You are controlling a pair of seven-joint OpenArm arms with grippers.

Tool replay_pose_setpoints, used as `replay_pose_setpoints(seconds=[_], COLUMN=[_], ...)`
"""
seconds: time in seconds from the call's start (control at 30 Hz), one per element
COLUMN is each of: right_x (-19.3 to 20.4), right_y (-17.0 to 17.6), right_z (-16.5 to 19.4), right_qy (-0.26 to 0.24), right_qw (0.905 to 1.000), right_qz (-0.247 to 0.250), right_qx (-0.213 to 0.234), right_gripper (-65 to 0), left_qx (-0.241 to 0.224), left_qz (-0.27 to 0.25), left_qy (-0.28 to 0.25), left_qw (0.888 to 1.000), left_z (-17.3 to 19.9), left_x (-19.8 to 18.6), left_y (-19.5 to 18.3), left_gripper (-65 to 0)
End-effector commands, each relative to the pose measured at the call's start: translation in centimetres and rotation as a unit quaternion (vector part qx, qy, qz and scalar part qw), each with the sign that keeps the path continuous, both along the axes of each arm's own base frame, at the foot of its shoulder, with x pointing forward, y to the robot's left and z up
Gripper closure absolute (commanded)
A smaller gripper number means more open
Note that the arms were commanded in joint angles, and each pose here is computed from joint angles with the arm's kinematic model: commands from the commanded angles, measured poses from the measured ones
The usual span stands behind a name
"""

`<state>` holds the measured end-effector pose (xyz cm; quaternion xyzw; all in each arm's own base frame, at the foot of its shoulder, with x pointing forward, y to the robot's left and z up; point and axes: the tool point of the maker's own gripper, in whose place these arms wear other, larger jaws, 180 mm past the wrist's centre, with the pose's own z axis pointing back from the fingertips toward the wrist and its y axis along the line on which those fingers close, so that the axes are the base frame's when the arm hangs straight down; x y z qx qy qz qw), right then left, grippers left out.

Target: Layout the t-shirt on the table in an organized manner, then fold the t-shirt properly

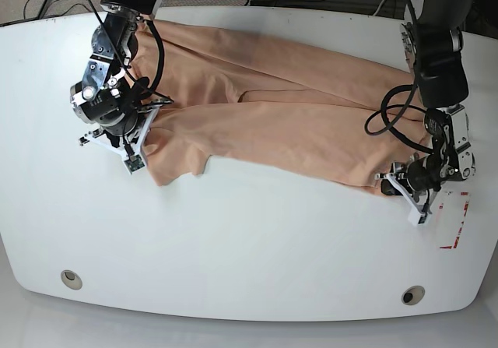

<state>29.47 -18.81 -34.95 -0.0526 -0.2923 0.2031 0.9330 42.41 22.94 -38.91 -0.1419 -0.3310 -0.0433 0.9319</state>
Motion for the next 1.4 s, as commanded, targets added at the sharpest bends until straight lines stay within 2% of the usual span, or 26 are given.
replay_pose_setpoints(seconds=[0.0,0.17,0.37,0.63,0.83,1.07,1.2,1.37], right_x=[0.9,1.3,1.8,2.2,2.5,2.5,2.5,2.4], right_y=[0.1,0.3,0.3,0.3,0.3,0.2,0.2,0.2], right_z=[1.2,1.6,2.1,2.5,2.8,2.8,2.8,2.6], right_qy=[-0.022,-0.03,-0.038,-0.044,-0.049,-0.048,-0.048,-0.045], right_qw=[0.9998,0.9996,0.9993,0.999,0.9988,0.9988,0.9988,0.999], right_qz=[0.002,0.002,0.002,0.002,0.002,0.002,0.002,0.002], right_qx=[0.002,0.004,0.003,0.003,0.003,0.002,0.002,0.003], right_gripper=[-0.6,-0.5,-0.5,-0.5,-0.5,-0.5,-0.5,-0.5], left_qx=[0.01,0.021,0.023,0.058,0.064,0.075,0.08,0.093], left_qz=[-0.002,-0.007,0.014,0.0,-0.015,-0.025,-0.028,-0.039], left_qy=[-0.065,-0.065,-0.078,-0.081,-0.09,-0.044,-0.008,0.015], left_qw=[0.998,0.998,0.997,0.995,0.994,0.996,0.996,0.995], left_z=[4.5,5.5,7.2,9.3,11.1,9.5,7.2,5.0], left_x=[2.5,2.4,2.4,1.9,1.5,-0.7,-2.6,-5.5], left_y=[0.5,0.7,2.2,3.6,4.1,4.7,5.0,4.7], left_gripper=[-3.6,-3.6,-3.6,-3.6,-3.6,-4.7,-12.4,-26.8])
